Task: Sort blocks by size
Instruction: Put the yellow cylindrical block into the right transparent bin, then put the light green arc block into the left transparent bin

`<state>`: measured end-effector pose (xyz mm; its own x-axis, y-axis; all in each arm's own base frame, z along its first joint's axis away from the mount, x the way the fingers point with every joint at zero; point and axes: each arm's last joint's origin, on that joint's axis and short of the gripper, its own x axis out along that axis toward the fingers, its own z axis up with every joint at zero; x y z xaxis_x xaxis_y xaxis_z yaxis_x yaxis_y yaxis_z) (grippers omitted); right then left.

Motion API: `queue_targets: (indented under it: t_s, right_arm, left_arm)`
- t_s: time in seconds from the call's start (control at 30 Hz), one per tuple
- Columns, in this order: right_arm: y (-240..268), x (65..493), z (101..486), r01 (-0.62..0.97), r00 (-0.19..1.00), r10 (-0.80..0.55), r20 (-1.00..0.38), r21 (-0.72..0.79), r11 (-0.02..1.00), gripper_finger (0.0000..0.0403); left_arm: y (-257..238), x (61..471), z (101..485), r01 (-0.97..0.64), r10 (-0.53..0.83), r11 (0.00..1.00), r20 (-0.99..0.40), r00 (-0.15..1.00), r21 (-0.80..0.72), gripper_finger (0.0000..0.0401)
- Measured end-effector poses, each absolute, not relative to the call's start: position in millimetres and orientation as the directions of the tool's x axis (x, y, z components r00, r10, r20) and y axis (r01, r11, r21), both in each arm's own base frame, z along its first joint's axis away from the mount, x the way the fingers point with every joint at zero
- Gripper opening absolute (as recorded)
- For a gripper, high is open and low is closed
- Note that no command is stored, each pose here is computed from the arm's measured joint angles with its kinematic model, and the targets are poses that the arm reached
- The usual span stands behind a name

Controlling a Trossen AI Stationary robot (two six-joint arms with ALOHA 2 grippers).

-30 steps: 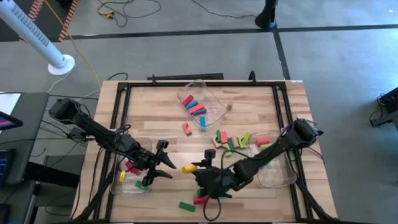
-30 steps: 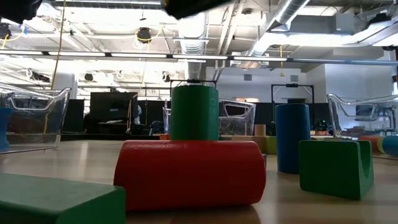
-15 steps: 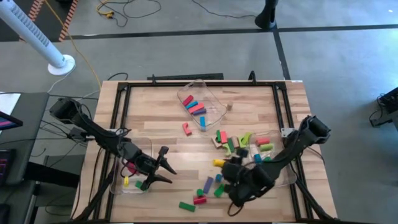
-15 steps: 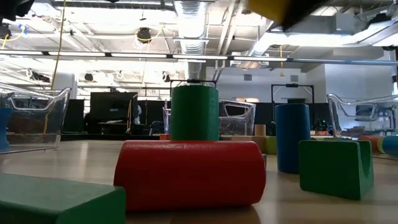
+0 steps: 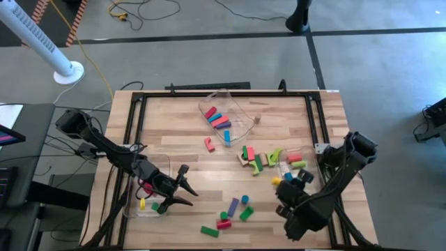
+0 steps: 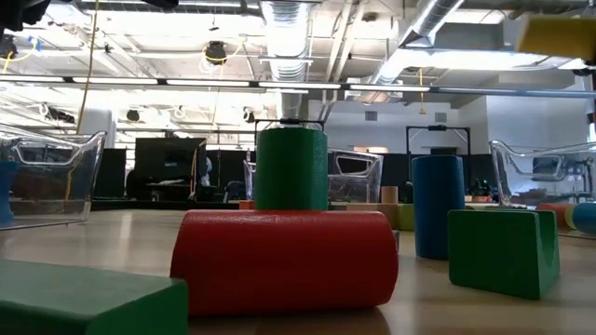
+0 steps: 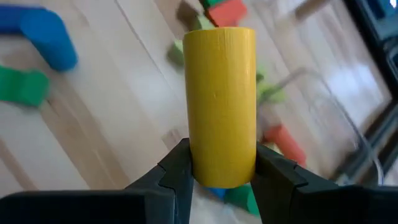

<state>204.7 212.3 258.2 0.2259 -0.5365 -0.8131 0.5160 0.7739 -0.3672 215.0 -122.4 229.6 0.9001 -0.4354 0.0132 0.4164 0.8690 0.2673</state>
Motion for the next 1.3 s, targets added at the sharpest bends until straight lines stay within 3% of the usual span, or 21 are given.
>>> queue_targets:
  t_s: [0.33,0.63,1.3]
  right_arm:
    - [204,174,215,0.560,-0.083,-0.522,-0.849,-0.473,0.680,0.0154]
    - [213,162,214,0.596,-0.092,-0.510,-0.855,-0.458,0.660,0.0156]
    - [214,160,222,0.610,-0.055,-0.422,-0.905,-0.365,0.703,0.0212]
  left_arm:
    - [-122,215,228,0.421,-0.433,0.872,-0.007,0.901,0.248,0.0149]
    - [-122,215,227,0.420,-0.431,0.873,-0.010,0.902,0.248,0.0149]
    - [-122,215,226,0.410,-0.417,0.879,-0.024,0.909,0.246,0.0149]
